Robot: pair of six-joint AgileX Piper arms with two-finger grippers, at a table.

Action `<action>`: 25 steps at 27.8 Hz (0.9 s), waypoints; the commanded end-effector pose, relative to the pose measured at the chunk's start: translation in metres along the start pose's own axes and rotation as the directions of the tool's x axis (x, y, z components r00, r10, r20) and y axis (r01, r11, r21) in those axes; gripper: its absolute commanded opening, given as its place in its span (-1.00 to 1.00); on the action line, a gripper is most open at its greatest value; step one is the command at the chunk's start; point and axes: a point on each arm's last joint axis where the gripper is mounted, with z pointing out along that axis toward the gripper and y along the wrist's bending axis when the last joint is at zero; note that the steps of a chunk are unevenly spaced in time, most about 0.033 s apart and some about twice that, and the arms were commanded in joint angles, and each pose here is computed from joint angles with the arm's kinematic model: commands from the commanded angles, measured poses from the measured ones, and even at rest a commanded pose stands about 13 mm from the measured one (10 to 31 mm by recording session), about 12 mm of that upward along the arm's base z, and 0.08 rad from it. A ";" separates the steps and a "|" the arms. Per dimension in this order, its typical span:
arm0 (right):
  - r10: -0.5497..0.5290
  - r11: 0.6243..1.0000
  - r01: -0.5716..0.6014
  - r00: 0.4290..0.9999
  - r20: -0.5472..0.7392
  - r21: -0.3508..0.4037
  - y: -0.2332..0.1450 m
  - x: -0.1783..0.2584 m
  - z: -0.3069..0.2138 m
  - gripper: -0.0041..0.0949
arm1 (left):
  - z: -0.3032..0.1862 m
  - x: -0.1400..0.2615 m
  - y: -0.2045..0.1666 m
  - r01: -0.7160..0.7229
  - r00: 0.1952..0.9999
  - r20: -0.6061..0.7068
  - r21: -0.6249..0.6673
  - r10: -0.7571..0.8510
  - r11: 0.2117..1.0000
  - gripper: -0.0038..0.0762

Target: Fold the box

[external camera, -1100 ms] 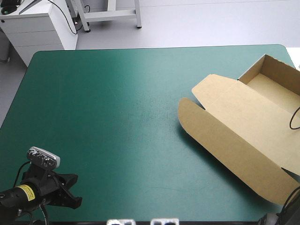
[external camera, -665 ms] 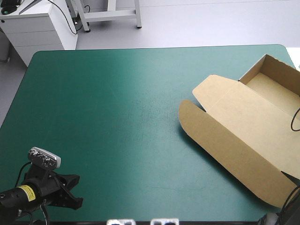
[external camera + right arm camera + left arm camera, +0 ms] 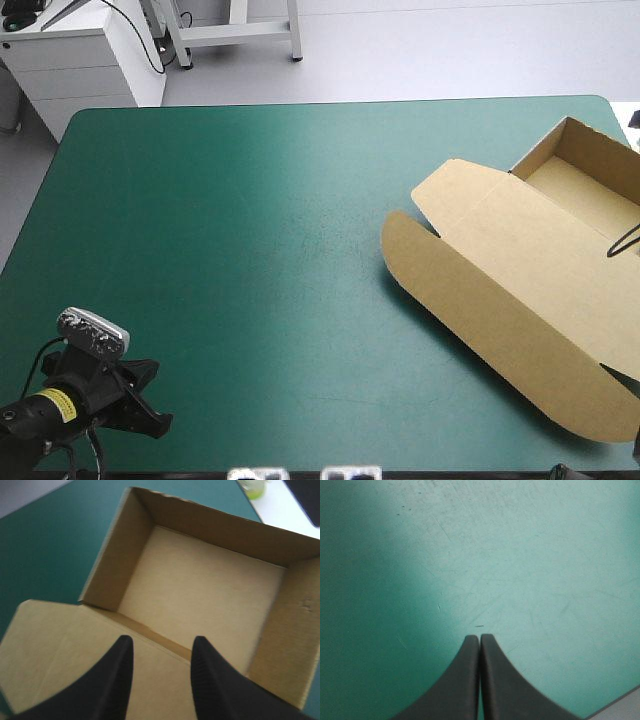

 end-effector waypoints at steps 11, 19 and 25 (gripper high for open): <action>-0.435 0.846 0.457 0.889 0.142 -0.273 0.089 0.143 -0.118 -0.74 | -0.004 0.037 -0.001 0.008 0.988 0.155 -0.029 -0.003 1.000 -0.92; -0.469 0.830 0.488 0.873 0.136 -0.270 0.058 0.228 -0.107 -0.74 | -0.009 0.062 -0.001 -0.005 0.973 0.231 -0.066 0.020 0.998 -0.92; -0.472 0.831 0.493 0.870 0.140 -0.259 0.036 0.281 -0.085 -0.74 | -0.011 0.064 -0.001 -0.005 0.969 0.246 -0.067 0.021 0.998 -0.92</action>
